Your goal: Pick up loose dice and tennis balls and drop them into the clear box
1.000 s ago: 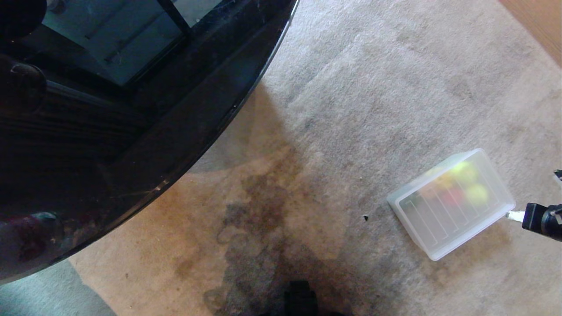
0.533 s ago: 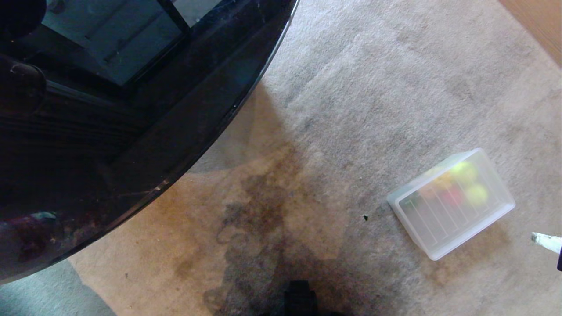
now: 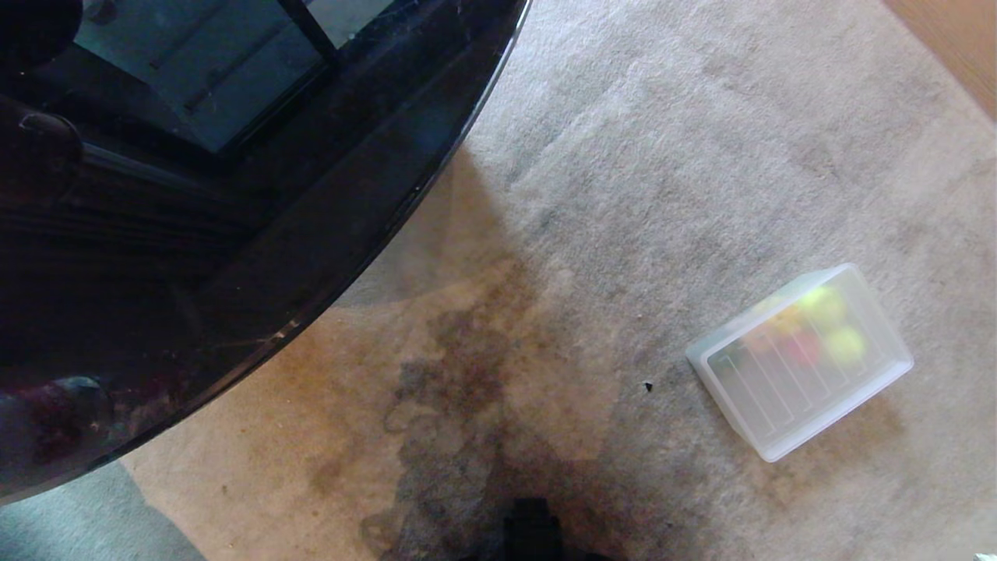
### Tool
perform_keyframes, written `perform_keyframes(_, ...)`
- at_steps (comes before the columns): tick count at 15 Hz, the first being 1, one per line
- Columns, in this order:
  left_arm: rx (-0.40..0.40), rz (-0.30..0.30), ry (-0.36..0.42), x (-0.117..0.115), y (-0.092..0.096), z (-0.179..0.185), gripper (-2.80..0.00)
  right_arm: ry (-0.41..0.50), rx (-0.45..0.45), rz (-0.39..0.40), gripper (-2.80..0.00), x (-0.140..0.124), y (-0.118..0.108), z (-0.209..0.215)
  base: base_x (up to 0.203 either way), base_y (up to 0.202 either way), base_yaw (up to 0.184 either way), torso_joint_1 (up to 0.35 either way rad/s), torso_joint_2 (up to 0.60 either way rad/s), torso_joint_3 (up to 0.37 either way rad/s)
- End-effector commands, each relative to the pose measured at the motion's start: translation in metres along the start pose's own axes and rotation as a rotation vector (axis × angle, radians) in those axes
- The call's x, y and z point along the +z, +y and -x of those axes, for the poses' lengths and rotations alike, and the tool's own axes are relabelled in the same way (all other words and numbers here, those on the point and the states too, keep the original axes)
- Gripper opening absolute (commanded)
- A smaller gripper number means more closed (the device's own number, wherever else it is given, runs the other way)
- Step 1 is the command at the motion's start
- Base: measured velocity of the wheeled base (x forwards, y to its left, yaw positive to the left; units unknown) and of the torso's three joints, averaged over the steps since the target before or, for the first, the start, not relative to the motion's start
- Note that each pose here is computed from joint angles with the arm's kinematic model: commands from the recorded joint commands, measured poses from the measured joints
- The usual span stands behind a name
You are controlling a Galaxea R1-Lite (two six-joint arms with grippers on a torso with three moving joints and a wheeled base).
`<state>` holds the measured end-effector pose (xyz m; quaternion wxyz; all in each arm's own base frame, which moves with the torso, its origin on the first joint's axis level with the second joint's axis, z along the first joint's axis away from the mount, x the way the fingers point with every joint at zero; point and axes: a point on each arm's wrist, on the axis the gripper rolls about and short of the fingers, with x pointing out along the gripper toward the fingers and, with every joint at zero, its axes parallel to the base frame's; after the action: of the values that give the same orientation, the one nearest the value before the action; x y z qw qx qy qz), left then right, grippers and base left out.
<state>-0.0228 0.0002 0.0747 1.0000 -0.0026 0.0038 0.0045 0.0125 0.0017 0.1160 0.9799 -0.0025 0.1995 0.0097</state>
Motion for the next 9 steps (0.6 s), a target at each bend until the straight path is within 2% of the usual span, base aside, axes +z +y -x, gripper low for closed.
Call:
perform_keyframes(1,0.0,0.001,0.0,0.0,0.0,0.0,-2.8,-0.088,-0.005,0.013,-2.8,-0.023,0.002,0.012,0.0,0.0,0.0,0.0,0.0,0.0)
perform_keyframes(6,0.0,0.001,0.0,0.0,0.0,0.0,-2.8,-0.143,0.036,0.051,-2.8,-0.034,0.001,0.009,0.0,0.0,0.0,0.0,0.0,0.0)
perform_keyframes(9,0.0,0.001,0.0,0.0,0.0,0.0,-2.8,-0.207,0.05,0.069,-2.8,-0.037,0.001,0.013,0.0,0.0,0.0,0.0,0.0,0.0)
